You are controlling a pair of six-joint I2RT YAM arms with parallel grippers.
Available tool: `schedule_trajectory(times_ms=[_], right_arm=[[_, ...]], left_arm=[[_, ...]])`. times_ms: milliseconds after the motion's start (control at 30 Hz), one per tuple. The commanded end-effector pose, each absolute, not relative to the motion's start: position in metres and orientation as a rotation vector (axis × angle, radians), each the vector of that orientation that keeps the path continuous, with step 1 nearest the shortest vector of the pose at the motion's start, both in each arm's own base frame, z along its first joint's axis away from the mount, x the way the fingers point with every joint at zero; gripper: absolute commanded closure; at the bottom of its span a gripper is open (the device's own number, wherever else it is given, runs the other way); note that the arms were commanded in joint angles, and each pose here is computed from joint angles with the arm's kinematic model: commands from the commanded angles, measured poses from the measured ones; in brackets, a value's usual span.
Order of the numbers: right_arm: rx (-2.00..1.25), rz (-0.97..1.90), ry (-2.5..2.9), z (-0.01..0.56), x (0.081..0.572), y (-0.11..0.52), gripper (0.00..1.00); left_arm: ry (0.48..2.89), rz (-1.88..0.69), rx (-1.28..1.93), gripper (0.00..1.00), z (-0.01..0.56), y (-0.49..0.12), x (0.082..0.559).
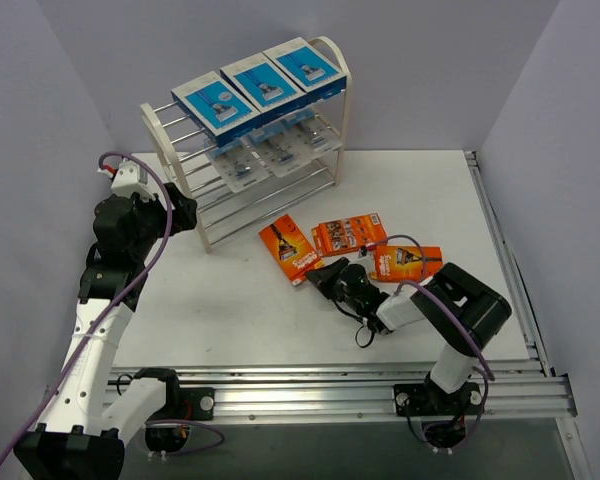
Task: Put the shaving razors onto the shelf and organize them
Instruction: Grab a shaving razor with the right arm, then place the shaving razor onto shelf
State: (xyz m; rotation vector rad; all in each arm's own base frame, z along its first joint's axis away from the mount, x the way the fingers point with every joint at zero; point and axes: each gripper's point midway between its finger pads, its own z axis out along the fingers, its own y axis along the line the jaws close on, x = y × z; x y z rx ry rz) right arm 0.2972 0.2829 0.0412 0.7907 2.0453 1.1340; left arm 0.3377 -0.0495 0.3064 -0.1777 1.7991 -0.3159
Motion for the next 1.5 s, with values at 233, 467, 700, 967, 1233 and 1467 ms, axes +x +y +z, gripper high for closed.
schedule_trajectory(times_ms=[233,467,700,967,1233,1467], right_arm=[[0.415,1.169,2.049,0.112,0.327,0.292,1.00],[0.104,1.034,2.152,0.119,0.345,0.291,1.00],[-0.061,0.804,2.219,0.122,0.362,0.271,1.00],[-0.052,0.802,2.177,0.138,0.394,0.252,1.00],[-0.087,0.760,2.217,0.131,0.421,0.237,1.00],[-0.103,0.920,2.207,0.135,0.438,0.227,1.00]], left_arm=[[1.744,-0.345,-0.166,0.06,0.321,-0.053,0.342],[1.757,-0.338,-0.170,0.06,0.317,-0.053,0.344],[1.756,-0.330,-0.172,0.06,0.316,-0.051,0.345],[1.766,-0.327,-0.172,0.06,0.314,-0.051,0.346],[1.774,-0.313,-0.174,0.06,0.310,-0.050,0.347],[1.777,-0.306,-0.173,0.06,0.309,-0.049,0.348]])
